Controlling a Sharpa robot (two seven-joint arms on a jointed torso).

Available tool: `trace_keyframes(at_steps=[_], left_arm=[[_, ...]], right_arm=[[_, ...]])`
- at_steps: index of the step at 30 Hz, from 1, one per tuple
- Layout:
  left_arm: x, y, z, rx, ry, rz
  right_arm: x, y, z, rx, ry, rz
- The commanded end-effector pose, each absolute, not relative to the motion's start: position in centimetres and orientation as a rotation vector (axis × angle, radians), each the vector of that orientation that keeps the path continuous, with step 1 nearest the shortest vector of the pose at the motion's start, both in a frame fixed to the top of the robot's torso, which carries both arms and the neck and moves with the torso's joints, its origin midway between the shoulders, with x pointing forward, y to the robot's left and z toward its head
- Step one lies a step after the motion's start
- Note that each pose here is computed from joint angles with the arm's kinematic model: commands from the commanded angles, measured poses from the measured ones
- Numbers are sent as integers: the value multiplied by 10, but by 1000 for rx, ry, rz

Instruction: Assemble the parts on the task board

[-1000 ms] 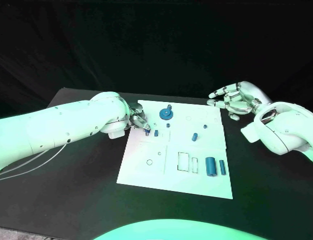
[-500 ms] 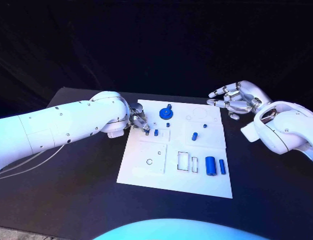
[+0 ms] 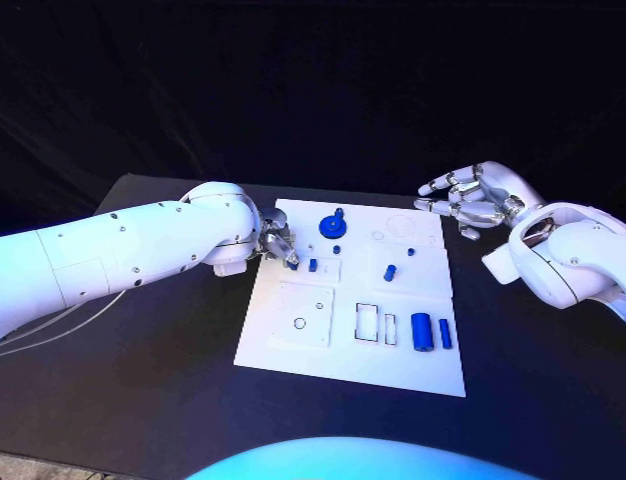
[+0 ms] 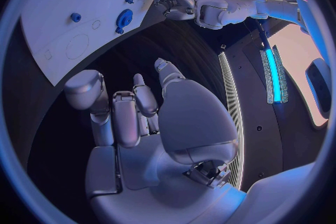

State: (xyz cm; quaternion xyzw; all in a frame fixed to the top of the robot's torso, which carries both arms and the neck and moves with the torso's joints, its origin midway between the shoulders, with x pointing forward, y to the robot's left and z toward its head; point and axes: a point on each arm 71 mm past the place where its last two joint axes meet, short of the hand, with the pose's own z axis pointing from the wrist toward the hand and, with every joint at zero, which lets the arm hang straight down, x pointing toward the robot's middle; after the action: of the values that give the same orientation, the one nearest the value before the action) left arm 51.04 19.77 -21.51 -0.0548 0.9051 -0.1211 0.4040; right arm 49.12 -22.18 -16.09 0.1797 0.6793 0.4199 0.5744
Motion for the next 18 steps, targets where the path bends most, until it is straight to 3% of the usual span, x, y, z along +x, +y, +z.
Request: trace_keyframes(at_steps=[1, 18], left_arm=[[508, 196, -218, -107, 2313, -288], [511, 200, -218, -135, 2294, -263]], right_arm=[[491, -221, -161, 414, 1595, 987], [491, -222, -161, 415, 1595, 986]])
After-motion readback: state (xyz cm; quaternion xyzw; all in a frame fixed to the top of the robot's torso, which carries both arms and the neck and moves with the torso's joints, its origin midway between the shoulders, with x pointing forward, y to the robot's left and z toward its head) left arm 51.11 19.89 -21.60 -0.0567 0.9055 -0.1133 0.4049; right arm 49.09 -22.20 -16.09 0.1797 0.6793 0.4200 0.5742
